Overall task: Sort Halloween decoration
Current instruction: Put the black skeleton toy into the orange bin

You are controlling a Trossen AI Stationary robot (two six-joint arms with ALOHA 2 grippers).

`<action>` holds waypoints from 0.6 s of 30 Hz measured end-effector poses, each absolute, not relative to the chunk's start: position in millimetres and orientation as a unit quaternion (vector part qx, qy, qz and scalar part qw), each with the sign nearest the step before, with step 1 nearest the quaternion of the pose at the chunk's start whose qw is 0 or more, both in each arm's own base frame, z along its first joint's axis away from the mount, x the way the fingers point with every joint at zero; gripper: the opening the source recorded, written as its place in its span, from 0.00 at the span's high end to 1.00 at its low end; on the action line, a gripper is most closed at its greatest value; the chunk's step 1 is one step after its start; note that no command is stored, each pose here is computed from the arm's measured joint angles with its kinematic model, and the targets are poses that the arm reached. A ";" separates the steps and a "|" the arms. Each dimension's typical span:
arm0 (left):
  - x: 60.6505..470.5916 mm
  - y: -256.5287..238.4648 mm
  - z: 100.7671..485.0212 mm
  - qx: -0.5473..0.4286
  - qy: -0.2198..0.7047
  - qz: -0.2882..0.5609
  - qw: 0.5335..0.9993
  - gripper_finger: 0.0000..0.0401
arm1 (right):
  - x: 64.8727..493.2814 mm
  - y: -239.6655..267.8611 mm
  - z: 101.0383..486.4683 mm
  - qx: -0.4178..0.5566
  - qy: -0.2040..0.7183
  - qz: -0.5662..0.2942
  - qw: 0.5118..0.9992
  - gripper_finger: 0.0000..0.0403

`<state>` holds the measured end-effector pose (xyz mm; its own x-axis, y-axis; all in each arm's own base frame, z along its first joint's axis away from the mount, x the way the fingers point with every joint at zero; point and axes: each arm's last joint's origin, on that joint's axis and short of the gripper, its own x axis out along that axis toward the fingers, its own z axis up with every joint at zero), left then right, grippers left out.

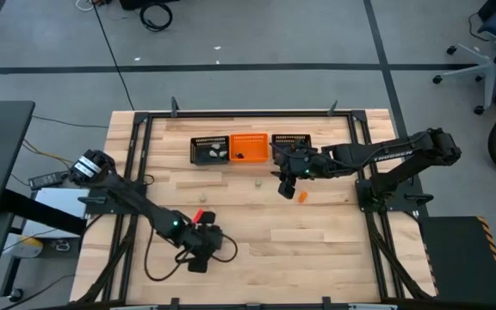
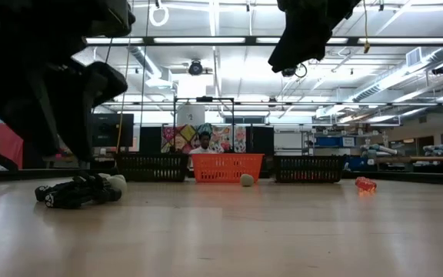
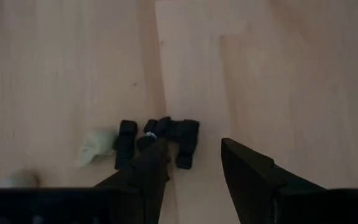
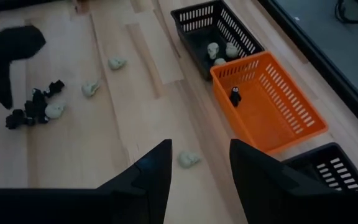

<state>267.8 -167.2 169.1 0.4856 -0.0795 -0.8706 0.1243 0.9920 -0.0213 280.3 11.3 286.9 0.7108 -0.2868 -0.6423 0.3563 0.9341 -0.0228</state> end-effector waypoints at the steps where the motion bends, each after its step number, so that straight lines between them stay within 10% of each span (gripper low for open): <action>1: 269.4 -168.0 166.6 0.025 0.502 -0.061 0.862 0.60 | 280.5 11.4 287.0 0.053 0.337 -0.175 0.924 0.59; 18: 286.5 -159.4 157.0 0.090 0.480 -0.103 0.867 0.46 | 280.8 14.0 287.1 0.074 0.335 -0.165 0.925 0.59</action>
